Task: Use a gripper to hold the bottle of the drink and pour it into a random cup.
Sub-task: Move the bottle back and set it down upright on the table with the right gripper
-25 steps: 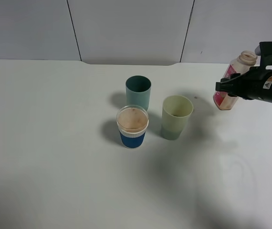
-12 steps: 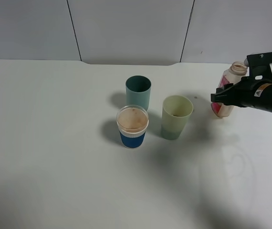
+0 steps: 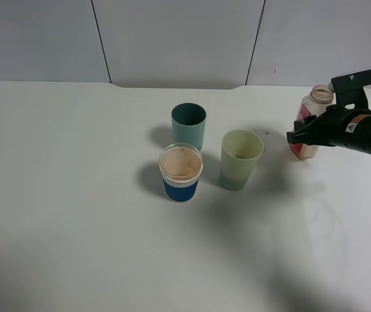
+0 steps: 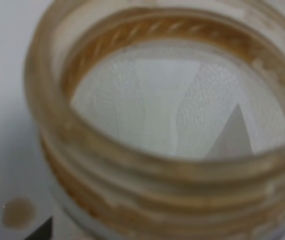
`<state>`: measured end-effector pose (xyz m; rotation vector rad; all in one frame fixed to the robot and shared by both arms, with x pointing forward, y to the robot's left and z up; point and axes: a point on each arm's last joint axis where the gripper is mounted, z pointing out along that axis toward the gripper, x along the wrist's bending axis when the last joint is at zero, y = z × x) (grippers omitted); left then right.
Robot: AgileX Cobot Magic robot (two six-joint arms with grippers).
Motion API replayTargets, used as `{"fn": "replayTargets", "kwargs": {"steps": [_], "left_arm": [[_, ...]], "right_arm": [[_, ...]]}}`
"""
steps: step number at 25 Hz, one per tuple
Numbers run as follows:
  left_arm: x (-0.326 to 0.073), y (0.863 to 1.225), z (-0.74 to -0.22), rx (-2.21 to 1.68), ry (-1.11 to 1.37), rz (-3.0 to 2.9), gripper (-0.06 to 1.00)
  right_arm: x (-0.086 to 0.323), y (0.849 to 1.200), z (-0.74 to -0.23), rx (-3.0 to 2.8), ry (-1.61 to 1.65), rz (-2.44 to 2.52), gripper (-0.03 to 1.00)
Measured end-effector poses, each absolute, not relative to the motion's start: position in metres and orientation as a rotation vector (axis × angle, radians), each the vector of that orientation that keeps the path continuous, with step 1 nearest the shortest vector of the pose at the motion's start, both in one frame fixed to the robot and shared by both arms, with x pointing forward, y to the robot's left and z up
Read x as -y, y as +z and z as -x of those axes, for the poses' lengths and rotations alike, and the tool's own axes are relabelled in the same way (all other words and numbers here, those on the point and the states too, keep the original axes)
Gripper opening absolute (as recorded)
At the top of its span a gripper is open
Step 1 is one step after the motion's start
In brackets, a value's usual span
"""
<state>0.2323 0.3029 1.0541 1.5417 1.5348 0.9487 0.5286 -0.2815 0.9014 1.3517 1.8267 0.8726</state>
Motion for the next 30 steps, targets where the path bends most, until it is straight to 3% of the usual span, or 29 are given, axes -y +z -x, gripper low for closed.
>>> {"fn": "replayTargets", "kwargs": {"steps": [20,26,30], "left_arm": [[-0.3029,1.0541,-0.2323,-1.535,0.949,-1.542,0.93],[-0.3029,1.0541,-0.2323,-1.535,0.949,-1.542,0.93],[-0.3029,1.0541,-0.2323,-1.535,0.949,-1.542,0.93]], "right_arm": [[0.2808,0.8916,-0.5314,-1.775,0.931,-1.437,0.41],[0.2805,0.8955,-0.5337,-1.702,0.999,-1.469,0.81],[0.2813,0.897,-0.5346,-1.668,1.015,-1.482,0.89]]}}
